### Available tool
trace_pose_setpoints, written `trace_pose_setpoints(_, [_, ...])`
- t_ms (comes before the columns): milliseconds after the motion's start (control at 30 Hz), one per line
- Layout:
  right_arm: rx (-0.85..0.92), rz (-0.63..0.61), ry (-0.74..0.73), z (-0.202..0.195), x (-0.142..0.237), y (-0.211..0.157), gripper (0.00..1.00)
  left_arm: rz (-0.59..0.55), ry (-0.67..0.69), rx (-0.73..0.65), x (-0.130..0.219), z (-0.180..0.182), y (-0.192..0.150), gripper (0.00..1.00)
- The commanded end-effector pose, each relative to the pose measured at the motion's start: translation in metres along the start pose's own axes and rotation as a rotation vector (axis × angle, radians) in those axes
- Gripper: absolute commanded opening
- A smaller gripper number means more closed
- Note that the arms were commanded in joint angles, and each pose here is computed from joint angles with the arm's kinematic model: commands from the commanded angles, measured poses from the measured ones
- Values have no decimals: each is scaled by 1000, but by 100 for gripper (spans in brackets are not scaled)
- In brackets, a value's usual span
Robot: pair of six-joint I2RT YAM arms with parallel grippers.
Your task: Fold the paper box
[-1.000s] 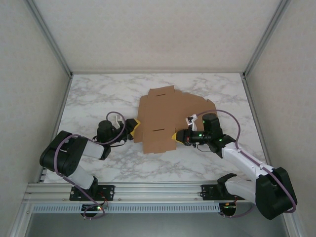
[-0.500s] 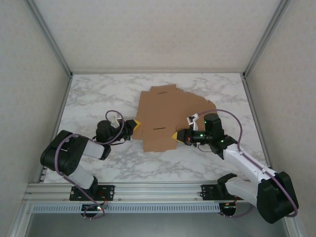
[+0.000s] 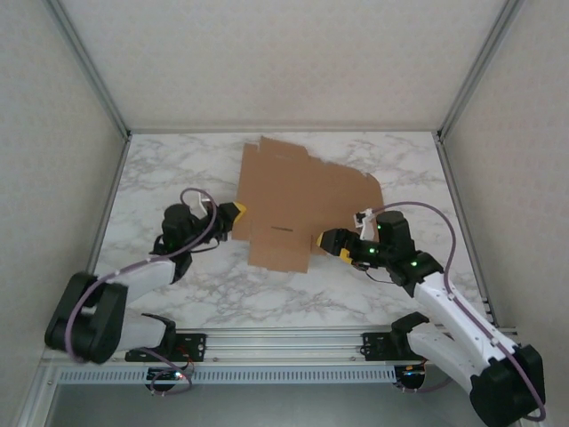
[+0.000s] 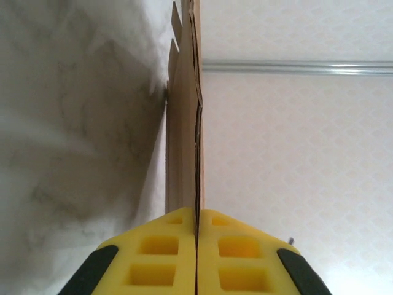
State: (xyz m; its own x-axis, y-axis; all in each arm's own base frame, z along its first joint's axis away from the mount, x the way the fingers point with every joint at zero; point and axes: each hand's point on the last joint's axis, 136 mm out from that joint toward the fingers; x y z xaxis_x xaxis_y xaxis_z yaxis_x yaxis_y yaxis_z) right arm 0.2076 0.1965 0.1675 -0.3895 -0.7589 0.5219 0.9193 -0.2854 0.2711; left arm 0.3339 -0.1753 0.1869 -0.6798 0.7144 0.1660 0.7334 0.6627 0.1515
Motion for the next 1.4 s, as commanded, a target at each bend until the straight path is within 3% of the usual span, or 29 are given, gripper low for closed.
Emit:
trace_pose_setpoints(0, [66, -128, -180, -10, 29, 20, 99, -145, 176, -215, 24, -32, 41, 0])
trace_pose_setpoints(167, [124, -158, -257, 0, 52, 31, 99, -318, 416, -414, 66, -96, 89, 0])
trace_pose_setpoints(367, [175, -156, -269, 12, 59, 37, 99, -459, 554, -655, 114, -174, 119, 0])
trace_pose_setpoints(500, [175, -136, -304, 6, 55, 39, 98, -438, 577, -714, 114, -192, 120, 0])
trace_pose_setpoints(667, [168, -123, -325, -2, 49, 38, 98, -255, 637, -792, 56, -168, 89, 0])
trace_pose_setpoints(800, [160, -129, -373, -13, 51, 37, 98, 22, 664, -863, -20, -130, 30, 0])
trace_pose_setpoints(900, [136, -161, -493, -32, 60, 43, 98, 178, 673, -899, -70, -100, -19, 0])
trace_pose_setpoints(1133, [114, -229, -632, -49, 75, 57, 98, 409, 489, -683, -149, -31, -107, 0])
trace_pose_setpoints(1267, [55, -272, -676, -58, 82, 66, 99, 450, 470, -578, -163, 7, -132, 0])
trace_pose_setpoints(1367, [-25, -274, -603, -59, 75, 71, 96, 449, 445, -502, -163, 26, -143, 0])
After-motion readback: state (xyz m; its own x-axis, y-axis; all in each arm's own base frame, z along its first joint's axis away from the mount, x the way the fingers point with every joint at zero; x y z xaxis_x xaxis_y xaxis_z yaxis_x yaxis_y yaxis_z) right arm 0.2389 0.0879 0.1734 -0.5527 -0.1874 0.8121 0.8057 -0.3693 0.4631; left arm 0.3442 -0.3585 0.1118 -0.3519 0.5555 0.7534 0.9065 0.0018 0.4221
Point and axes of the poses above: each hand's point on the last joint's axis, 136 mm out from that joint toward the fingers, its own x axis back along the fingers, its own z axis along the line the jaws close on, y = z × x, and after that the axes turned 4 degrees about -x, right-handed
